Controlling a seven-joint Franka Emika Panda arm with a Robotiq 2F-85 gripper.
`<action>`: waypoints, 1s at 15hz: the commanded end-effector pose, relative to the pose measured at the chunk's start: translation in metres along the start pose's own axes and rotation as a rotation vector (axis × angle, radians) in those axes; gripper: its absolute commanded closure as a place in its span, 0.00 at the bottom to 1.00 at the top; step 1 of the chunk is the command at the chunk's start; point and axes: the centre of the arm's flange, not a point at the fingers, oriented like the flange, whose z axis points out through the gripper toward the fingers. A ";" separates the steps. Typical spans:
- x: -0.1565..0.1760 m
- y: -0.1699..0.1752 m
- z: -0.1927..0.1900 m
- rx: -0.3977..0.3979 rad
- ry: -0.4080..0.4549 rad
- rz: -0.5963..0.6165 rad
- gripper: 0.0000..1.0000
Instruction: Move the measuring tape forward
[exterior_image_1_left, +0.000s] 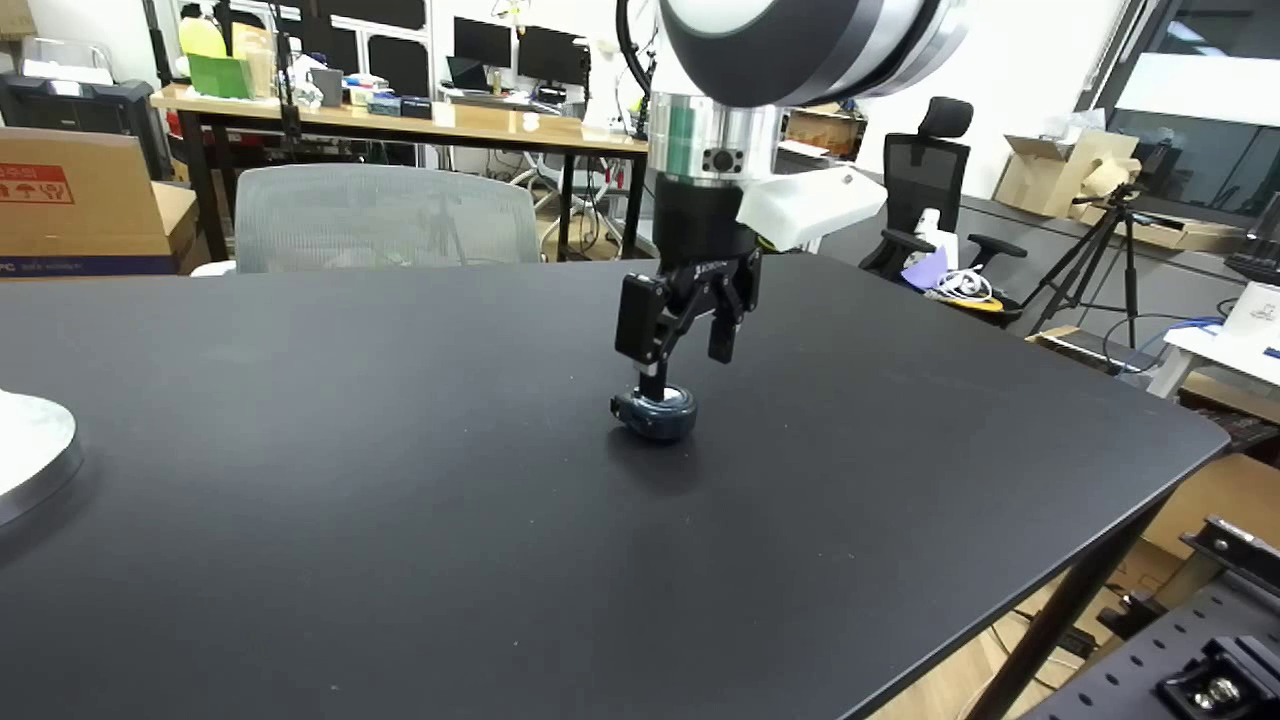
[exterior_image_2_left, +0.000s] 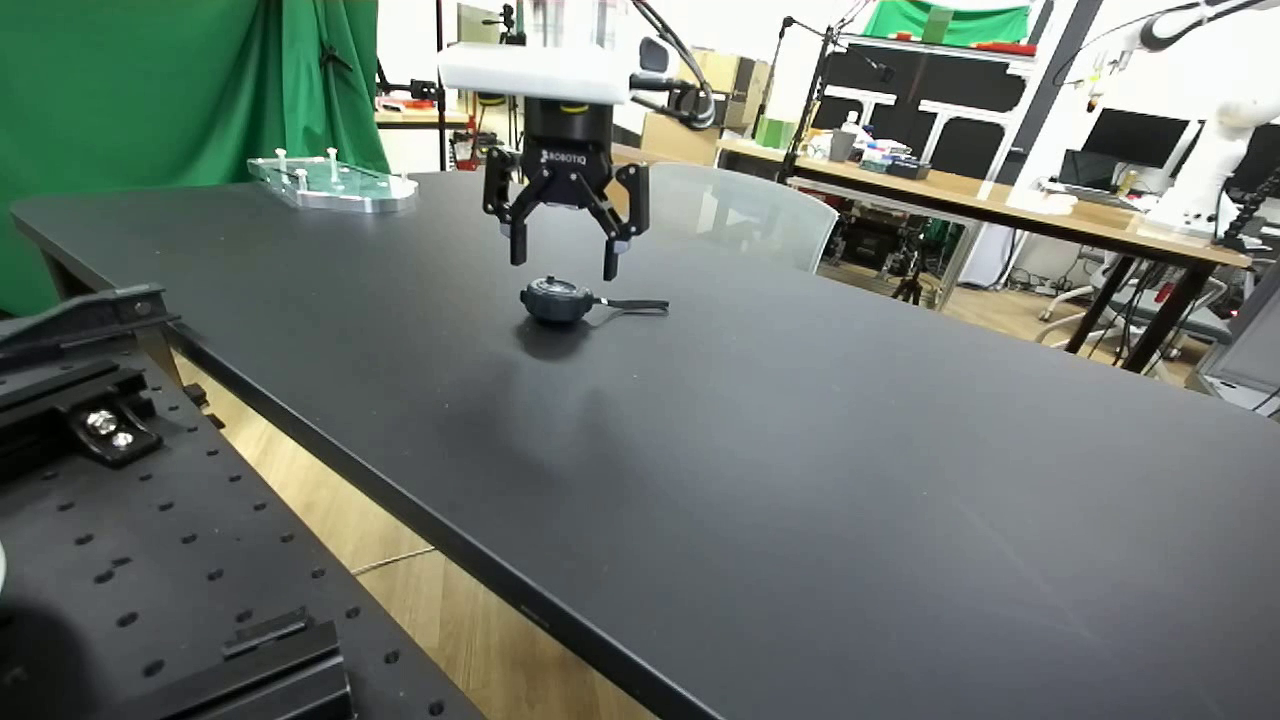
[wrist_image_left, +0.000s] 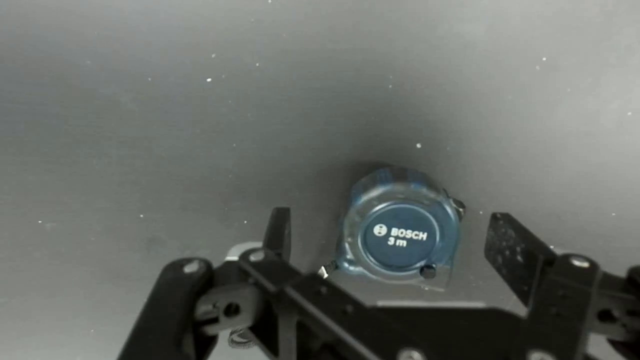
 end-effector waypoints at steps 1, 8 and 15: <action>0.016 -0.005 0.011 -0.002 -0.013 0.012 0.00; 0.029 -0.009 0.030 0.039 -0.042 0.008 0.19; 0.033 -0.013 0.026 0.114 -0.015 0.150 0.58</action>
